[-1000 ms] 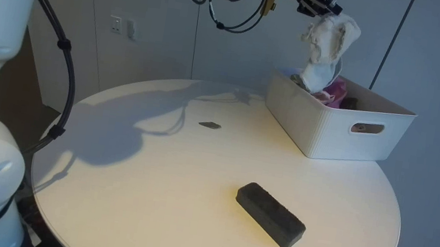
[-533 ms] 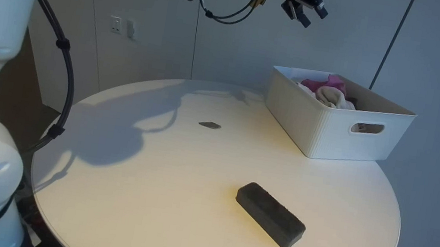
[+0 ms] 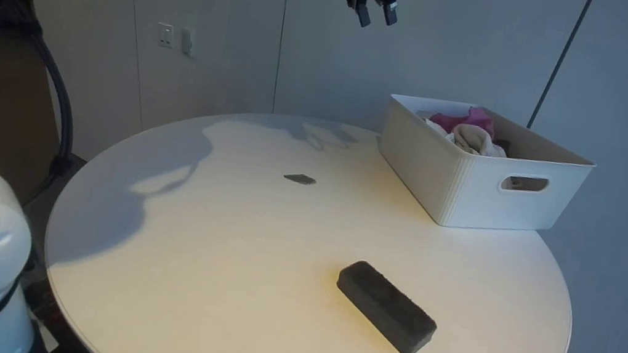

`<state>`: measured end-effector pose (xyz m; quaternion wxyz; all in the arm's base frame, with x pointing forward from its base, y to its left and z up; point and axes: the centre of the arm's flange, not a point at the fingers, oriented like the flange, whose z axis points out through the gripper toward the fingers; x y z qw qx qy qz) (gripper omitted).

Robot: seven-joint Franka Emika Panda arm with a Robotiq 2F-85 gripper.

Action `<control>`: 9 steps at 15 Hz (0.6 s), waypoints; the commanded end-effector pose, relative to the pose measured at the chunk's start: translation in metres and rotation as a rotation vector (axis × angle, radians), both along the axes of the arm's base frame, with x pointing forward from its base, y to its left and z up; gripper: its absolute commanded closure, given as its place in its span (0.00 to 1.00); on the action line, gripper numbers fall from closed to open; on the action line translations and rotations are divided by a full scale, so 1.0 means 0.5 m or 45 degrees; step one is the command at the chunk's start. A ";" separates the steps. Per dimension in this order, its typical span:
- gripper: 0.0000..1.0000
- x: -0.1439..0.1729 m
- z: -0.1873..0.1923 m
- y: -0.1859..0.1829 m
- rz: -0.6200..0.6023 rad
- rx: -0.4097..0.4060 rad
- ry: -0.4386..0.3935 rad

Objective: Put the cream towel into the box and use the white towel to wipe the table and put it in the box after using it

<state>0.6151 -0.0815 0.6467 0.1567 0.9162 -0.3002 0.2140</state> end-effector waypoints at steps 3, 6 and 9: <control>0.00 -0.232 -0.063 0.033 0.159 0.327 0.218; 0.00 -0.326 -0.133 0.044 0.201 0.482 0.418; 0.00 -0.295 -0.151 0.040 0.176 0.493 0.485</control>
